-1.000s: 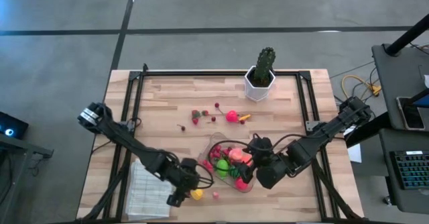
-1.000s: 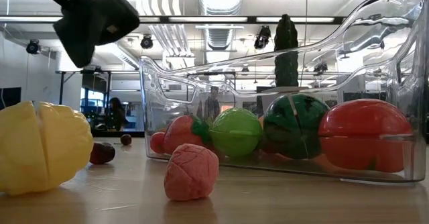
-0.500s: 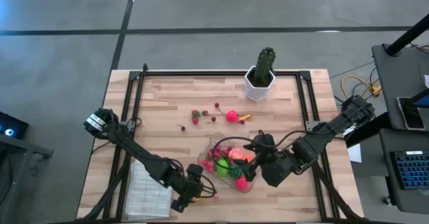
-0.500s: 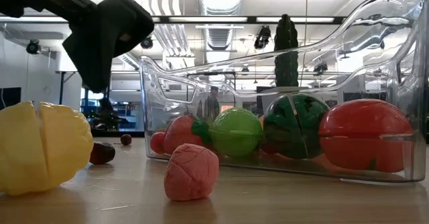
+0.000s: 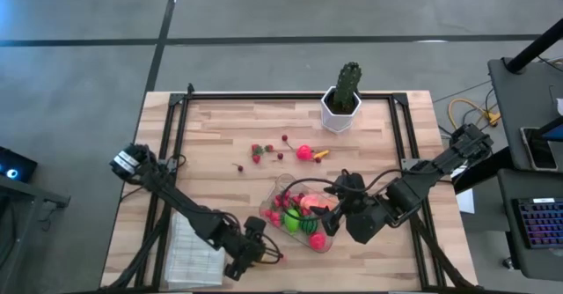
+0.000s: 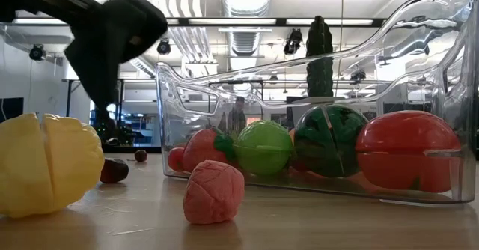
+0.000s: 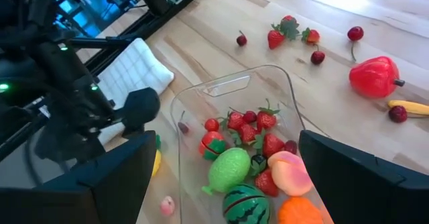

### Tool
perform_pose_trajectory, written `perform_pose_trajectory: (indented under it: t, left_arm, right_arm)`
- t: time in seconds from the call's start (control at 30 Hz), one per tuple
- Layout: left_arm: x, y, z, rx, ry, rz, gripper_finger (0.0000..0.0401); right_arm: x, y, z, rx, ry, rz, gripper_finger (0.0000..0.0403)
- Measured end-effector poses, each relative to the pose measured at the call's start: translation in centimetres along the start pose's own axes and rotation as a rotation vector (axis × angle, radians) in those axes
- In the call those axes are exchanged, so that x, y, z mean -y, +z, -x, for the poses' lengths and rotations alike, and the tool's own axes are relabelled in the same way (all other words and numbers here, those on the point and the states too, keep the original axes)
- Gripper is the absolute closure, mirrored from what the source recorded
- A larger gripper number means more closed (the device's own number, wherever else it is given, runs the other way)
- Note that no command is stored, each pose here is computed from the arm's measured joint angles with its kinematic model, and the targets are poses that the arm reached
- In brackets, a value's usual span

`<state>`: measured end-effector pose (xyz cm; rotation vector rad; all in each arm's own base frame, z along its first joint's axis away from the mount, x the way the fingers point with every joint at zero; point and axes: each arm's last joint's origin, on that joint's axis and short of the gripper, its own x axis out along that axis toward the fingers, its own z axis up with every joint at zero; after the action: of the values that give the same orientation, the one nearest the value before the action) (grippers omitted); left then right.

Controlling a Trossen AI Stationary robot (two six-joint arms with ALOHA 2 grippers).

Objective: Pick and placing Produce into tupperware
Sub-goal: Put the yellow pineapple into the transparent bin

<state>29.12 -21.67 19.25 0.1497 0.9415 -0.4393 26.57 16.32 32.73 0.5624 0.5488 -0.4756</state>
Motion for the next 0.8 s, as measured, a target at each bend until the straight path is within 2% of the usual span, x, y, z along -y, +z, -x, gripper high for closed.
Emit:
perform_pose_trajectory:
  t: [0.2,0.27,0.53,0.8]
  left_arm:
    - [1.1,-0.2,0.1,0.027,0.127,-0.119,0.0118]
    - [1.1,-0.2,0.1,0.028,0.142,-0.124,0.0118]
    - [1.3,-0.3,0.1,0.021,0.108,-0.115,0.0118]
    - [1.4,-1.1,-1.7,-0.026,0.086,-0.07,0.0118]
  right_arm:
    - [0.1,0.0,0.0,-0.005,-0.007,0.003,0.0046]
    - [0.1,0.0,0.0,-0.005,-0.007,0.004,0.0046]
    - [0.1,-0.1,0.0,-0.006,-0.01,0.007,0.0046]
    - [0.1,-0.1,0.0,-0.007,-0.011,0.003,0.0046]
